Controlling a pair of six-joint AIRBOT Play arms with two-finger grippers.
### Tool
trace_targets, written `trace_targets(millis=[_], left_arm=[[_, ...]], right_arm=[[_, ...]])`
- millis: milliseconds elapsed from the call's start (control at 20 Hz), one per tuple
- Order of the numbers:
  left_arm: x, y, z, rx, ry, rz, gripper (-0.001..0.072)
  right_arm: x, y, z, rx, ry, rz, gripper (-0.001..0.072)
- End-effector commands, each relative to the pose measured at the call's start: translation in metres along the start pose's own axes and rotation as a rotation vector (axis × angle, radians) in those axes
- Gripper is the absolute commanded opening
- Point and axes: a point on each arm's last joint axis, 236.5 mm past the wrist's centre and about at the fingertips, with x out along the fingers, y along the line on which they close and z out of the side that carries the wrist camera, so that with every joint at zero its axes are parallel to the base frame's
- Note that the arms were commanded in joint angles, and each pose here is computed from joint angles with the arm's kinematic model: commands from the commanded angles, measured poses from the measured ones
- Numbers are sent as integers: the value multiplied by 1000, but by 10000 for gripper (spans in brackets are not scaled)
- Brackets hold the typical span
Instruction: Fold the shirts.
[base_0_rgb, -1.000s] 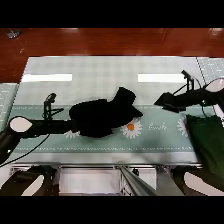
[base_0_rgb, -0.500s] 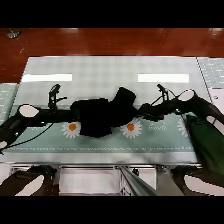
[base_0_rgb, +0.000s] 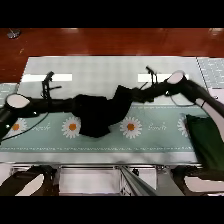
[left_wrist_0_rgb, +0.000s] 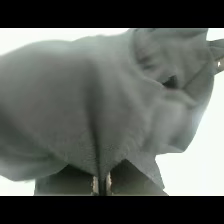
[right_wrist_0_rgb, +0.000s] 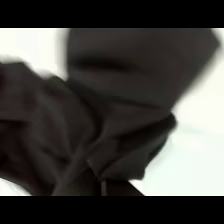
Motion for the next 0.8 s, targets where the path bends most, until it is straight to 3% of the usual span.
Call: trace_targets(millis=[0, 150, 300, 400, 550, 750], left_arm=[[-64, -47, 91, 113, -222, -33, 18], [-161, -125, 181, 258, -497, -72, 18], [-256, -205, 212, 421, -692, -114, 18], [-306, -243, 206, 520, -761, -102, 17], [-359, -258, 180, 595, -819, 45, 17], [-373, -265, 110, 675, -725, 134, 18]], right_arm=[[-114, 61, 100, -223, -275, -92, 27], [-262, 154, 147, -453, -598, -141, 27], [-367, 223, 115, -618, -829, -159, 27], [-413, 237, 71, -693, -915, -221, 26], [-469, 233, 7, -735, -1029, -351, 27], [-514, 225, -68, -744, -1106, -450, 27]])
